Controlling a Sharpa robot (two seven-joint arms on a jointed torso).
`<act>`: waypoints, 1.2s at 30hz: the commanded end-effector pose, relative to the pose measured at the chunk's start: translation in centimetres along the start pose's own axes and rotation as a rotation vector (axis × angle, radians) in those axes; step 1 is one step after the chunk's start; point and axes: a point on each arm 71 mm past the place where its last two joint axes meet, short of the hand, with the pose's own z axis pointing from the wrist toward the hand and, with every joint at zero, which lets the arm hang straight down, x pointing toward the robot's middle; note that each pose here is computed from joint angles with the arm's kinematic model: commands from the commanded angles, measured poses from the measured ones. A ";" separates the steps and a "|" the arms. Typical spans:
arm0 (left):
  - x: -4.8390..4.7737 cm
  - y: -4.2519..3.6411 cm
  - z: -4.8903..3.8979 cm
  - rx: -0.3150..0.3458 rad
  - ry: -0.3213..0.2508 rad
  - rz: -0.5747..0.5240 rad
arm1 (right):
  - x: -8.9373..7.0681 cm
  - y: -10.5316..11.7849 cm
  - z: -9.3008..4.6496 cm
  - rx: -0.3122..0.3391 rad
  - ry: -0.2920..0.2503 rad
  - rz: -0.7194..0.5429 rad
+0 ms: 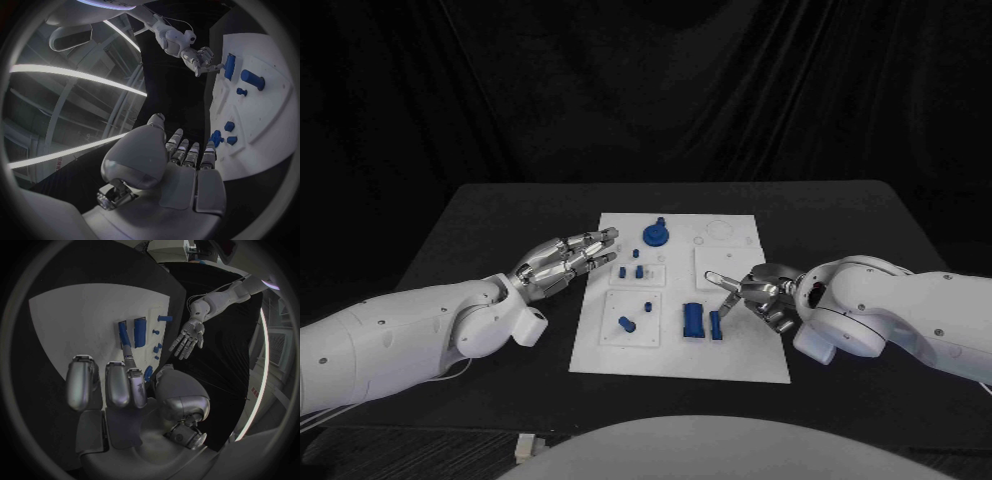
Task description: Assemble the parts on the task board
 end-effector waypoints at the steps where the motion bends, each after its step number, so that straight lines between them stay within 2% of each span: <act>1: 0.16 0.00 0.02 0.010 0.010 -0.011 | 0.0 0.2 -0.1 -0.023 -0.021 0.015; 11: 0.15 0.05 0.02 0.007 0.010 -0.011 | -0.1 0.4 -0.2 -0.039 -0.039 0.023; 27: 0.12 0.04 -0.08 0.007 0.008 -0.011 | 0.5 0.7 0.7 -0.001 0.023 -0.016; 36: 0.11 0.07 -0.02 0.007 0.010 -0.012 | 0.5 0.4 0.7 0.038 0.028 -0.025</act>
